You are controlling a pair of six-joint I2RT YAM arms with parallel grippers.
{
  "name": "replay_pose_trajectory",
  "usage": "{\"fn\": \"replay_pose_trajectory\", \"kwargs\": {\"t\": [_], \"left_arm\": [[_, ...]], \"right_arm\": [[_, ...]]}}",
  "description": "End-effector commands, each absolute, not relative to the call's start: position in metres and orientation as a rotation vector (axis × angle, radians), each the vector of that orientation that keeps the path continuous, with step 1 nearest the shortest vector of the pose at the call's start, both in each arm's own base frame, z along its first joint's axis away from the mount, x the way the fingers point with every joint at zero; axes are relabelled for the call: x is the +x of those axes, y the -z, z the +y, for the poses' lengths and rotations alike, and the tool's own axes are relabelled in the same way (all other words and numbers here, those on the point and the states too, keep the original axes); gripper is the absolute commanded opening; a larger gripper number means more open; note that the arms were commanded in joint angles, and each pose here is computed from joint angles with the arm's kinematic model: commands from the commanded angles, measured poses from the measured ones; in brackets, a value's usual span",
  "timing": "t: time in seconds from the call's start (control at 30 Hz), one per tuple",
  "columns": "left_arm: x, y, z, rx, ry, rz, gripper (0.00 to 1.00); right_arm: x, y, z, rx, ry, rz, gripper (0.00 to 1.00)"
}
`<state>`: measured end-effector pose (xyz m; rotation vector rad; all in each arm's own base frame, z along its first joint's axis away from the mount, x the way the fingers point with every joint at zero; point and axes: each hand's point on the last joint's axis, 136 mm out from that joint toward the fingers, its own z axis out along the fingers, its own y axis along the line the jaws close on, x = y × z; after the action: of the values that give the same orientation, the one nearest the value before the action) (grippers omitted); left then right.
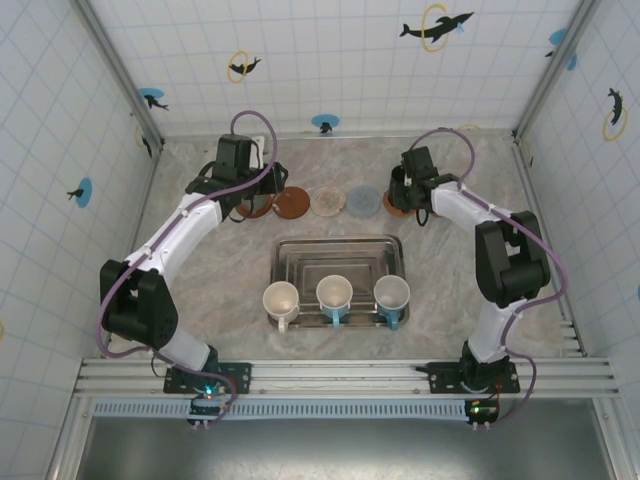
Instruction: Place the cup by the coaster
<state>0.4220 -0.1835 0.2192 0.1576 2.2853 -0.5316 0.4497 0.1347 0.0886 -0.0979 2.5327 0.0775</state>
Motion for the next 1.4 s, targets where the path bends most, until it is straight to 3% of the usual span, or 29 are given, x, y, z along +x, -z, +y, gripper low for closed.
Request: {"fn": "replay_pose_trajectory", "kwargs": {"t": [0.0,0.93,1.37], "left_arm": [[0.424,-0.228,-0.185,0.165,0.531,2.271,0.55],[0.417,-0.232,-0.183,0.162,0.542,2.259,0.55],[0.412,-0.237,-0.181,0.156,0.542,2.246,0.55]], "right_arm": [[0.46,-0.098,0.132,-0.072,-0.084,2.474,0.0],[0.441,-0.1,0.125,-0.057,-0.071,2.485,0.01],[0.439,-0.107,0.127,-0.056,-0.077,2.473,0.4]]}}
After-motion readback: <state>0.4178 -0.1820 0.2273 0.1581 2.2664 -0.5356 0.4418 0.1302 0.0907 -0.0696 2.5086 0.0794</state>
